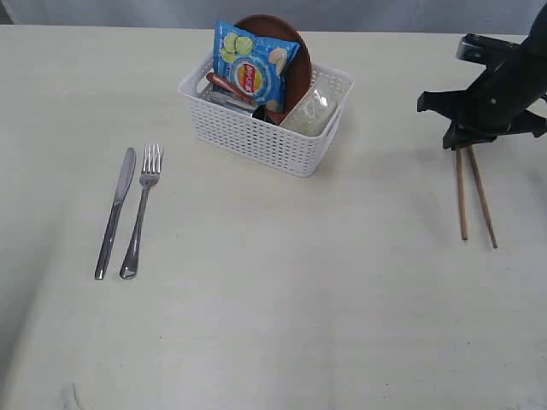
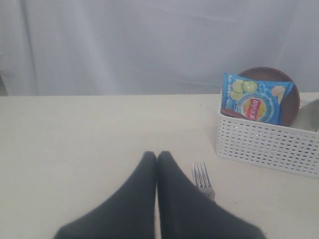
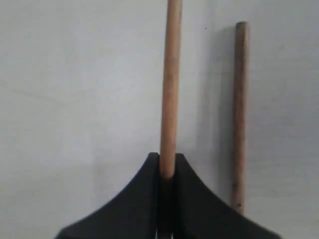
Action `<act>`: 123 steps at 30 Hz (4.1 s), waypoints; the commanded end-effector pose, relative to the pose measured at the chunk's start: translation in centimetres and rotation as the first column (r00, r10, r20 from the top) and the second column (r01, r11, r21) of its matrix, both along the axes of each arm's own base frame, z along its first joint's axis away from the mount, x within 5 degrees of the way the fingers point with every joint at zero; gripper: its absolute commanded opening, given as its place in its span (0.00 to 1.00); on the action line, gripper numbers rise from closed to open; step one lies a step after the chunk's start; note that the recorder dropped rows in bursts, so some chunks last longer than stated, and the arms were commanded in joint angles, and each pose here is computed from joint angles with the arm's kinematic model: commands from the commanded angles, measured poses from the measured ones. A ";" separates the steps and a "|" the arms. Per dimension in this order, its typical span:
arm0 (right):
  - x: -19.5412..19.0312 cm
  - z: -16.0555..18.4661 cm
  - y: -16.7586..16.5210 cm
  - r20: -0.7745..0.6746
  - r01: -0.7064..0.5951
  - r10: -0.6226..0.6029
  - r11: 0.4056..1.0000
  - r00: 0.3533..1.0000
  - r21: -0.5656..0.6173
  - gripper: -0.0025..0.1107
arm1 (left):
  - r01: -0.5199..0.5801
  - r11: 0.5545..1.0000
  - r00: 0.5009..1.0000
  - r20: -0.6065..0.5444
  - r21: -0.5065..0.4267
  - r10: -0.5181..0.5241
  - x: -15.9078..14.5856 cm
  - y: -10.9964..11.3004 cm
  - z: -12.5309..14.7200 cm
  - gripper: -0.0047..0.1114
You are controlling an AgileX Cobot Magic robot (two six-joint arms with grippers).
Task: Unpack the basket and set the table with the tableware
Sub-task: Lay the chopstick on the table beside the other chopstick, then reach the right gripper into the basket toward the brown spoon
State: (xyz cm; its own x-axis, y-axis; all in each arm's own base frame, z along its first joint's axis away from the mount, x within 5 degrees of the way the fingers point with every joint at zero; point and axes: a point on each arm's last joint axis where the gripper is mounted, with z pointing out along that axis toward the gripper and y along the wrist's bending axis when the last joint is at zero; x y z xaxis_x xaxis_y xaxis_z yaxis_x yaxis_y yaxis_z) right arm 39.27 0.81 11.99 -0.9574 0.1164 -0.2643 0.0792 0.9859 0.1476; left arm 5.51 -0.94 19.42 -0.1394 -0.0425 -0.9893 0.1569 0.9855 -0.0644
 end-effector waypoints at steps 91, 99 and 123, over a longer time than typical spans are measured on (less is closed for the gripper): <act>7.1 3.0 25.7 0.221 -0.751 0.736 0.660 0.639 -0.028 0.53 | 0.001 1.000 1.000 0.006 -0.005 -0.001 0.0 0.0 0.0 0.04; 7.0 1.6 26.8 0.236 -0.755 0.743 0.653 0.627 -0.049 0.53 | 0.001 1.000 1.000 0.006 -0.005 -0.001 0.0 0.0 0.0 0.04; 5.7 6.6 27.5 0.270 -0.783 0.776 0.613 0.570 -0.108 0.38 | 0.001 1.000 1.000 0.006 -0.005 -0.001 0.0 0.0 0.0 0.04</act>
State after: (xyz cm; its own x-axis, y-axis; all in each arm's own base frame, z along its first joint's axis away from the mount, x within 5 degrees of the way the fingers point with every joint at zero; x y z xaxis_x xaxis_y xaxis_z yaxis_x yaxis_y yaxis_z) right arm 45.63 28.47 17.25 -0.5638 -0.6256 -0.5392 -0.7595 0.6493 0.0408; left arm 5.51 -0.94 19.42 -0.1394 -0.0425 -0.9893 0.1569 0.9855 -0.0644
